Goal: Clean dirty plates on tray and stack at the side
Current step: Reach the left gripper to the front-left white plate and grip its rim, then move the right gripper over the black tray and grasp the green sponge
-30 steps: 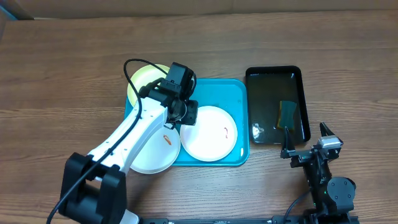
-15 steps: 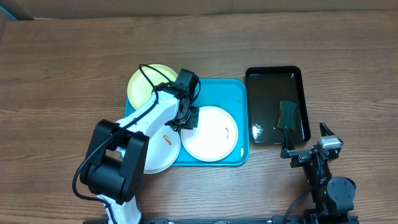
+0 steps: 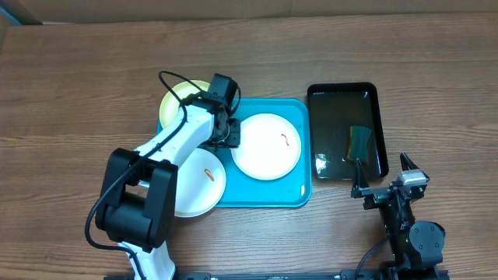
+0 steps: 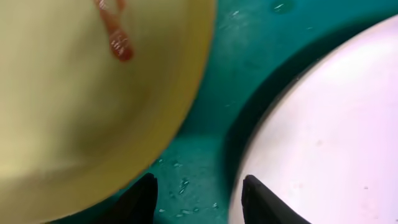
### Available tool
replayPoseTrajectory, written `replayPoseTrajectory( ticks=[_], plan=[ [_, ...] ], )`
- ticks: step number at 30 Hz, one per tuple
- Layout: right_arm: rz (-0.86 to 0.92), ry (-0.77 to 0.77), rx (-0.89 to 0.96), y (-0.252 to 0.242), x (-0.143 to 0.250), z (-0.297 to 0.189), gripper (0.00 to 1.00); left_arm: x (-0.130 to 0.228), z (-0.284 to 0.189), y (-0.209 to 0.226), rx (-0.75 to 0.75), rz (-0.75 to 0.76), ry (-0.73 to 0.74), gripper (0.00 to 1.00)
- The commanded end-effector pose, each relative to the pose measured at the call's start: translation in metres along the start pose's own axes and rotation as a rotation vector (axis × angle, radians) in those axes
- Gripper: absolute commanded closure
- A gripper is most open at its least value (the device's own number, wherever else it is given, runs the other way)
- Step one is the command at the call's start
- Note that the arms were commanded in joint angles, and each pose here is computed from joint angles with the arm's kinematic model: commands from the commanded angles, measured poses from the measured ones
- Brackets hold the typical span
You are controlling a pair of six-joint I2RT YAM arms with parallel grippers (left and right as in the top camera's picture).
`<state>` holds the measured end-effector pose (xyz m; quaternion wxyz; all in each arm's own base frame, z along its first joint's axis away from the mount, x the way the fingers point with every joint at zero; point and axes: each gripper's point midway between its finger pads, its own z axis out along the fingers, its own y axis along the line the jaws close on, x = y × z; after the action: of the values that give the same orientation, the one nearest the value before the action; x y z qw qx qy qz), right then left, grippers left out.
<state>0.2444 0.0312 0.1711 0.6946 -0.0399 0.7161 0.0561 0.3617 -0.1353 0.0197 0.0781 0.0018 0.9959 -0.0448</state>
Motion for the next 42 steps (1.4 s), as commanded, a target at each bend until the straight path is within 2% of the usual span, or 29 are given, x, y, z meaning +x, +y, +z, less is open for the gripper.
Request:
replayPoseTrajectory(
  ticks=[1,3,12,17,21,27,32,38,42],
  plan=[
    [-0.004,0.001,0.011,-0.002,0.003,0.0,0.0,0.003,0.003,0.002,-0.018,-0.015,0.027,0.64],
    [-0.004,0.001,0.011,-0.002,0.003,0.0,0.0,0.008,0.003,0.0,-0.008,-0.014,0.047,0.71],
    [-0.004,0.001,0.011,-0.002,0.003,0.0,0.0,0.016,0.003,-0.007,0.033,-0.016,0.084,0.71],
    [-0.004,0.0,0.013,-0.003,0.003,0.0,0.0,0.018,0.002,-0.008,0.038,-0.017,0.091,0.67],
    [-0.004,0.0,0.013,-0.003,0.003,0.0,0.0,0.023,0.002,-0.007,0.031,-0.015,0.11,0.75],
    [0.006,-0.001,-0.045,0.007,0.002,0.0,0.0,0.023,0.002,-0.008,0.031,-0.011,0.11,0.72],
    [0.263,0.033,-0.147,0.025,0.001,-0.001,0.0,0.022,0.002,-0.007,0.028,-0.006,0.106,0.73],
    [0.287,0.068,-0.15,0.027,-0.029,-0.001,0.0,0.02,0.002,-0.008,0.032,-0.003,0.096,0.72],
    [0.271,0.205,-0.095,0.022,-0.051,0.006,0.0,0.019,0.003,-0.009,0.033,-0.003,0.093,0.71]
  ],
)
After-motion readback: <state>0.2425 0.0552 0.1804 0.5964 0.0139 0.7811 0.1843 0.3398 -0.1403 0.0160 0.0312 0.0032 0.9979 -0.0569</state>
